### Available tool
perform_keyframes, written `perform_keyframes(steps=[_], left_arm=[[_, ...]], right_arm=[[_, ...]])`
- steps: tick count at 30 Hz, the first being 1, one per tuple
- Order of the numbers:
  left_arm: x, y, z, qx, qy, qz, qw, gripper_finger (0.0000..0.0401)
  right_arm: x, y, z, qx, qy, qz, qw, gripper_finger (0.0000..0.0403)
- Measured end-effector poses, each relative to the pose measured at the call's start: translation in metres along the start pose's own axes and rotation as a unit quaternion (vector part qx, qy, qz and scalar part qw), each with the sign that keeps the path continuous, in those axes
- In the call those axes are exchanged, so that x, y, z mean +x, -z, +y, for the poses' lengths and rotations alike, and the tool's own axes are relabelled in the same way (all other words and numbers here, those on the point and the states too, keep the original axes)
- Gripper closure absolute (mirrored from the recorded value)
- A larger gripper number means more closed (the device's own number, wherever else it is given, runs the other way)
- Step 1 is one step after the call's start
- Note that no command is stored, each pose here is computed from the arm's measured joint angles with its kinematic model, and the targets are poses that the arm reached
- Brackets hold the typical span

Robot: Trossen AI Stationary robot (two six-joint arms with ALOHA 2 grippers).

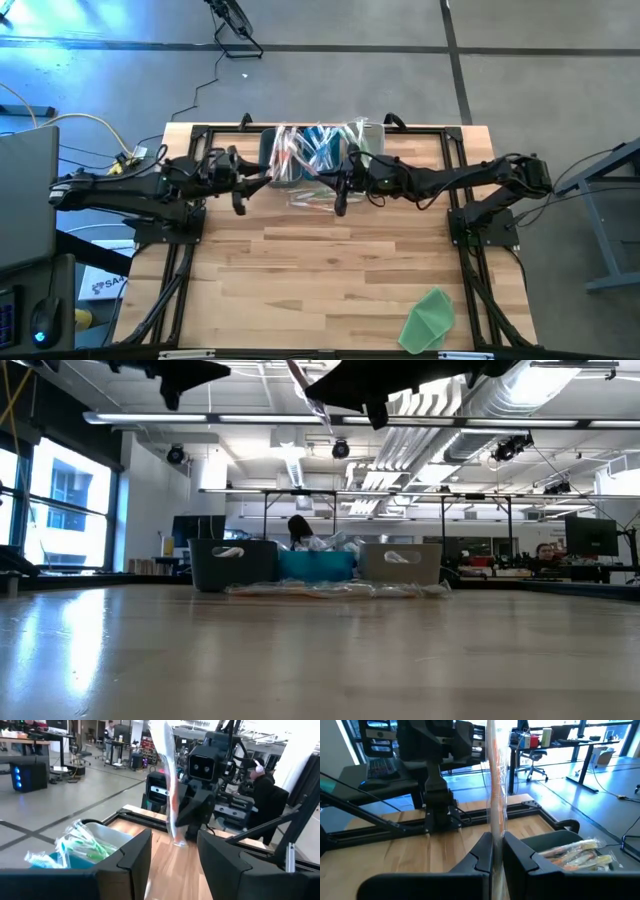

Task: Pick & Place Toothbrushes
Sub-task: Put the orange toothbrush into the dark blue bin

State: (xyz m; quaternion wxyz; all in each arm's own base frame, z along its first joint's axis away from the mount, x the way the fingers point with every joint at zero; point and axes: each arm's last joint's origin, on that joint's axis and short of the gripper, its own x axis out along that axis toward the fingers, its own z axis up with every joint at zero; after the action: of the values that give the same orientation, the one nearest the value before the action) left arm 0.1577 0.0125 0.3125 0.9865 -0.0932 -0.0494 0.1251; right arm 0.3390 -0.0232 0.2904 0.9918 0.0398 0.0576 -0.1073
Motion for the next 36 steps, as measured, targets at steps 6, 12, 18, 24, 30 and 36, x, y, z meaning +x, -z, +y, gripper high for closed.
perform_keyframes(steps=[6,12,18,24,30,36], left_arm=[[0.017,0.000,0.003,0.006,-0.005,-0.027,1.000,0.0244],[0.029,-0.003,0.022,-0.039,0.046,-0.036,0.998,0.0244],[0.048,0.002,0.033,-0.057,0.080,-0.038,0.994,0.0244],[0.065,0.009,0.034,-0.060,0.109,-0.057,0.991,0.0244],[0.076,0.013,0.035,-0.060,0.110,-0.065,0.990,0.0244],[0.086,0.012,0.035,-0.061,0.108,-0.060,0.990,0.0244]], right_arm=[[0.000,0.002,0.002,0.011,-0.002,0.009,1.000,0.0388],[0.000,0.002,0.003,0.010,-0.004,0.011,1.000,0.0388],[0.000,0.003,0.003,0.010,0.003,0.011,1.000,0.0388],[0.000,0.005,0.001,0.020,0.017,0.021,0.999,0.0388],[-0.001,0.008,0.001,0.026,0.020,0.040,0.999,0.0388],[-0.001,0.011,0.000,0.033,0.022,0.051,0.998,0.0388]])
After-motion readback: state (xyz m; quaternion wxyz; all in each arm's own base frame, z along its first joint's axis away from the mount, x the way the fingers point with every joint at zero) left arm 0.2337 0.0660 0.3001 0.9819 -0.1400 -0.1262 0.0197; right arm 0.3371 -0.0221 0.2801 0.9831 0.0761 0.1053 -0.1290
